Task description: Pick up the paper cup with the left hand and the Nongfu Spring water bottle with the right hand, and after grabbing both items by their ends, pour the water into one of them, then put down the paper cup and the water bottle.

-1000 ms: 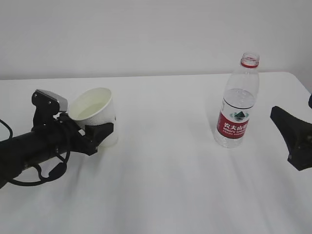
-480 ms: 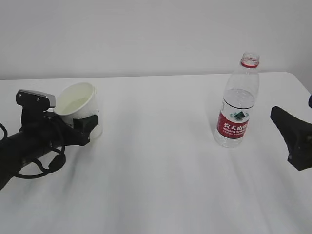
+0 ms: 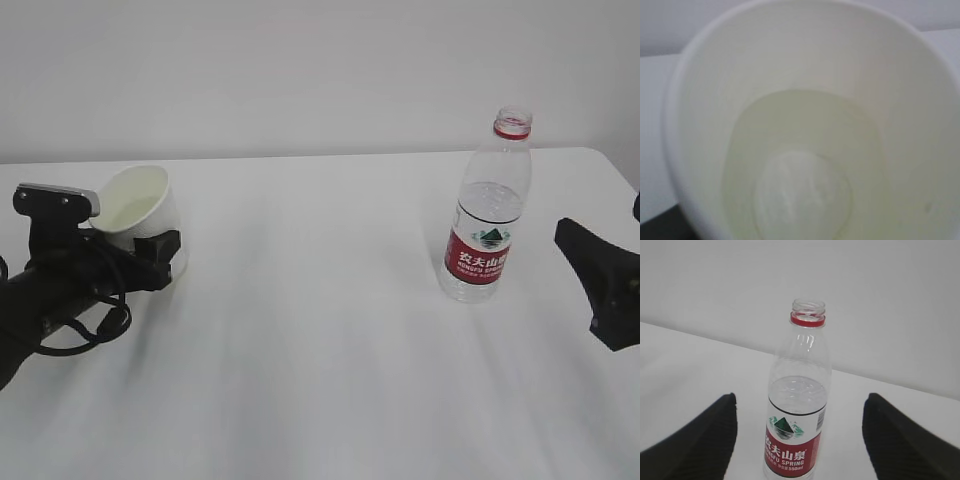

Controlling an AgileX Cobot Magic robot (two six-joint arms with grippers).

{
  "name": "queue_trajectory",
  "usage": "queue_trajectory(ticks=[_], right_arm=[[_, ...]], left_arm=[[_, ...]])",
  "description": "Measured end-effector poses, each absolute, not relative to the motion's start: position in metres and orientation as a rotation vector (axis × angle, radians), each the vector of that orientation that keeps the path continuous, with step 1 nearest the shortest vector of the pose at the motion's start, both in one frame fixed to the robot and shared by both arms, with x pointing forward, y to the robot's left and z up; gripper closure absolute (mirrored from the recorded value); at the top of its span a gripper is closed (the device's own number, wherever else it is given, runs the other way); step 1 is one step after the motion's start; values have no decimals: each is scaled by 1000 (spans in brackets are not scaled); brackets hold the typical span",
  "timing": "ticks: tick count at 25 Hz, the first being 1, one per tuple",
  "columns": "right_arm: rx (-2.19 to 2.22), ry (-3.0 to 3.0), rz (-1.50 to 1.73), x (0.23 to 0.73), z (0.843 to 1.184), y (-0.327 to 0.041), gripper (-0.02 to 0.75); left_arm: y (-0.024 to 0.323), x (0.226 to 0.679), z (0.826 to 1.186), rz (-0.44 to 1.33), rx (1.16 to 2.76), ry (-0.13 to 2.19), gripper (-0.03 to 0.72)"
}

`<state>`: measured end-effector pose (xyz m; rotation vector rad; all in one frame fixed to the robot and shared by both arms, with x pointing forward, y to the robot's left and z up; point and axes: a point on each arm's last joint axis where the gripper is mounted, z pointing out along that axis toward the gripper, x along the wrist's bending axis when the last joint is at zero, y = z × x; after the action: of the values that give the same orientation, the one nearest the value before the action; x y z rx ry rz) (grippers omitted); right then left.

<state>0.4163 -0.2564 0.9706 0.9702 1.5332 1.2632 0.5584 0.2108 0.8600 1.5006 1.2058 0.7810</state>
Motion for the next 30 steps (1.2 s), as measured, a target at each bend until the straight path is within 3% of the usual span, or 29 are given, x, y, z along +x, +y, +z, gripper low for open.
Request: queue_trajectory(ticks=[26,30], right_arm=[[963,1536,1257,416,971,-256,145],[963,1536,1257,416,971,-256,145]], left_arm=[[212,557,855,762,1545,1254,185],[212,557,855,761,1549,1249,142]])
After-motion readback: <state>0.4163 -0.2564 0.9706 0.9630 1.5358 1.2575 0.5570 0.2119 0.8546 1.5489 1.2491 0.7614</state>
